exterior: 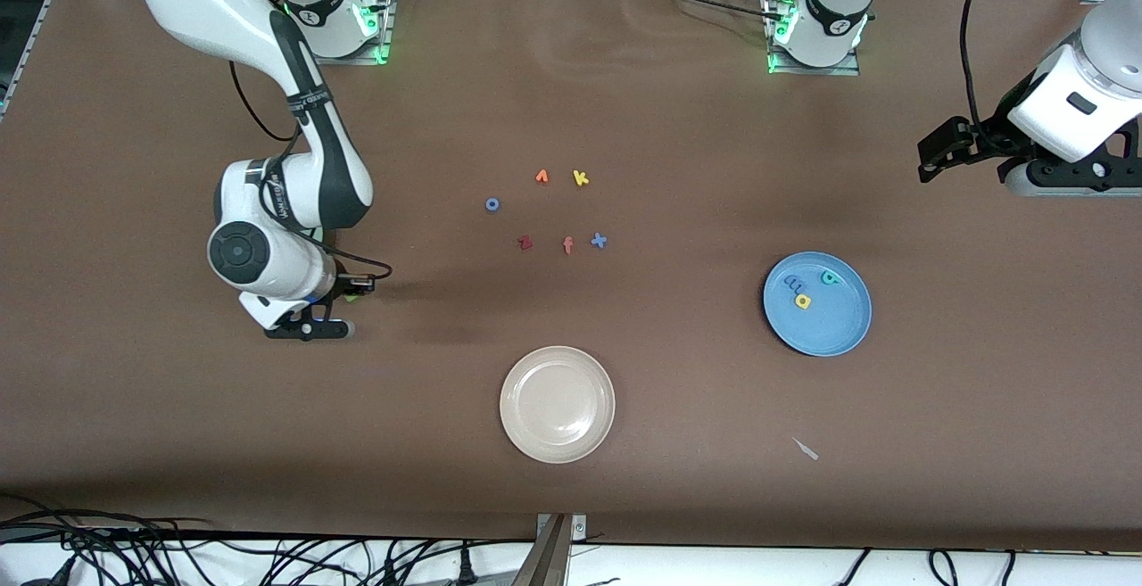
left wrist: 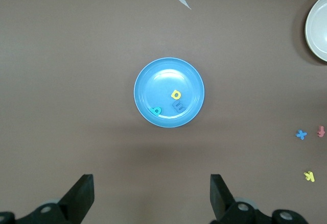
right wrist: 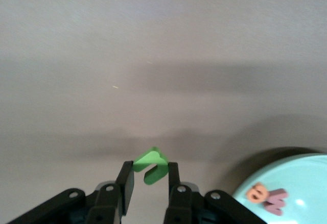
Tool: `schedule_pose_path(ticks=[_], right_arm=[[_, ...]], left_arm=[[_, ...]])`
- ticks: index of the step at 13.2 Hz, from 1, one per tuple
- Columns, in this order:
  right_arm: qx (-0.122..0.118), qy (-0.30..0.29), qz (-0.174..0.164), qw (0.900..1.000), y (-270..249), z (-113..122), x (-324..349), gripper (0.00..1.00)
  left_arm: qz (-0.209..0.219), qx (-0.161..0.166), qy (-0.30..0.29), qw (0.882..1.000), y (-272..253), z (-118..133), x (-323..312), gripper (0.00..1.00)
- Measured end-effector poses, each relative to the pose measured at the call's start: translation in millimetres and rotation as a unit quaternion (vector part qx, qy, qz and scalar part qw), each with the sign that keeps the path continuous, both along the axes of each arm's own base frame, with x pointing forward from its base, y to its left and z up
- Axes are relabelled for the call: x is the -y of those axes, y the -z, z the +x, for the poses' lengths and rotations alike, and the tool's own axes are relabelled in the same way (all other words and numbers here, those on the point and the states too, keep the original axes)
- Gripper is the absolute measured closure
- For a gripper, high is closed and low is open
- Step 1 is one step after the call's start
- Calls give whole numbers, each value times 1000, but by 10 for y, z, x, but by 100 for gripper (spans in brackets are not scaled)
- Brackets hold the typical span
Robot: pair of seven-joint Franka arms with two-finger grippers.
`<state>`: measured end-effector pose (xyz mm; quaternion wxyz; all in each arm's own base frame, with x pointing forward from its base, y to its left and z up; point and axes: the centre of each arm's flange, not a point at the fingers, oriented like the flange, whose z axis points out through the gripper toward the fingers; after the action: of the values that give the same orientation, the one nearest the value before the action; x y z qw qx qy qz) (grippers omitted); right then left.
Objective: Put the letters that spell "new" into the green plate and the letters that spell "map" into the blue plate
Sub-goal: 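Carry the green letter into the green plate with the right gripper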
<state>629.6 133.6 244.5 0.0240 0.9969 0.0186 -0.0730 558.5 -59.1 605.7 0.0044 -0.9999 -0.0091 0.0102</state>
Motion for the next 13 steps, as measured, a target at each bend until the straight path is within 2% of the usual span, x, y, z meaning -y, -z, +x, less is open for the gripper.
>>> schedule_pose_path(ticks=[5, 9, 13], right_arm=[[-14, -34, -13, 999, 31, -107, 806, 69], [11, -49, -21, 999, 241, -328, 1240, 69], [7, -52, -25, 998, 374, -486, 1515, 69]], left_arm=[[1, -8, -4, 1000, 14, -15, -40, 0], [1, -9, -3, 1000, 15, -16, -40, 0], [1, -9, -3, 1000, 15, -16, -37, 0]])
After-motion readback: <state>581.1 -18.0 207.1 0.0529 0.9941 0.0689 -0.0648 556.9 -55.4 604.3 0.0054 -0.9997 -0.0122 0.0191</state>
